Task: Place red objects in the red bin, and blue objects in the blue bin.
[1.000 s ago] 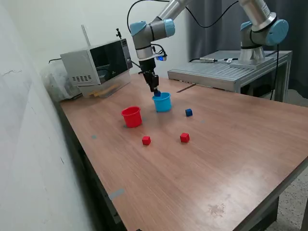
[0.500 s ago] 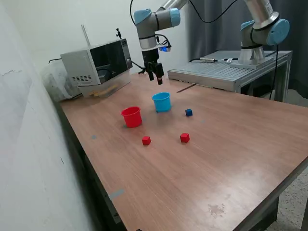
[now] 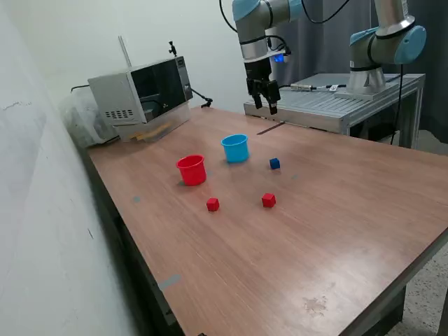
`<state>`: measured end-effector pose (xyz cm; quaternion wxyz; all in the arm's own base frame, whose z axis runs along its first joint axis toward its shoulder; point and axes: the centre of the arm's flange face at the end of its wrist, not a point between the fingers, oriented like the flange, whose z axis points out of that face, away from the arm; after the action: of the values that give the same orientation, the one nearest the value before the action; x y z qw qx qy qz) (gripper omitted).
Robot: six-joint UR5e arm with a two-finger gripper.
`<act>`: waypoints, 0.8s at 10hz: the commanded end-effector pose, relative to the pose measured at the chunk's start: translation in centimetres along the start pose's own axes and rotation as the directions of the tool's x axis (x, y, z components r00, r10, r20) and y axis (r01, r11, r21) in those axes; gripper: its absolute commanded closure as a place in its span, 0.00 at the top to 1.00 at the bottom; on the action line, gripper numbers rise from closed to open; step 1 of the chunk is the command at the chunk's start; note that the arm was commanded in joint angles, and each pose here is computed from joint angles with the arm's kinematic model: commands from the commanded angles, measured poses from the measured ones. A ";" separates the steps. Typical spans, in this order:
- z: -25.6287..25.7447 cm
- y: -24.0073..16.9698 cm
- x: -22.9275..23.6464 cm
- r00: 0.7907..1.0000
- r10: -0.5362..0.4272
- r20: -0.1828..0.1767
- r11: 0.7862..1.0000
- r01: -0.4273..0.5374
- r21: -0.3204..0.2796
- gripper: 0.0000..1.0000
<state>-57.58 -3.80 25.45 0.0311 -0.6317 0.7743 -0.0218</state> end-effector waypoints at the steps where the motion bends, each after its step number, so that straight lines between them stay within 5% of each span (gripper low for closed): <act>1: 3.4 -0.2 2.3 0.991 0.075 -0.110 0.996 -0.069 0.057 1.00; 3: 4.9 2.1 2.6 0.984 0.128 -0.122 0.992 -0.127 0.021 1.00; 8: 11.4 4.8 4.6 0.982 0.149 -0.113 0.989 -0.145 0.042 1.00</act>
<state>-61.91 -6.97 15.78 -0.0050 -0.5699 0.8190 -0.0670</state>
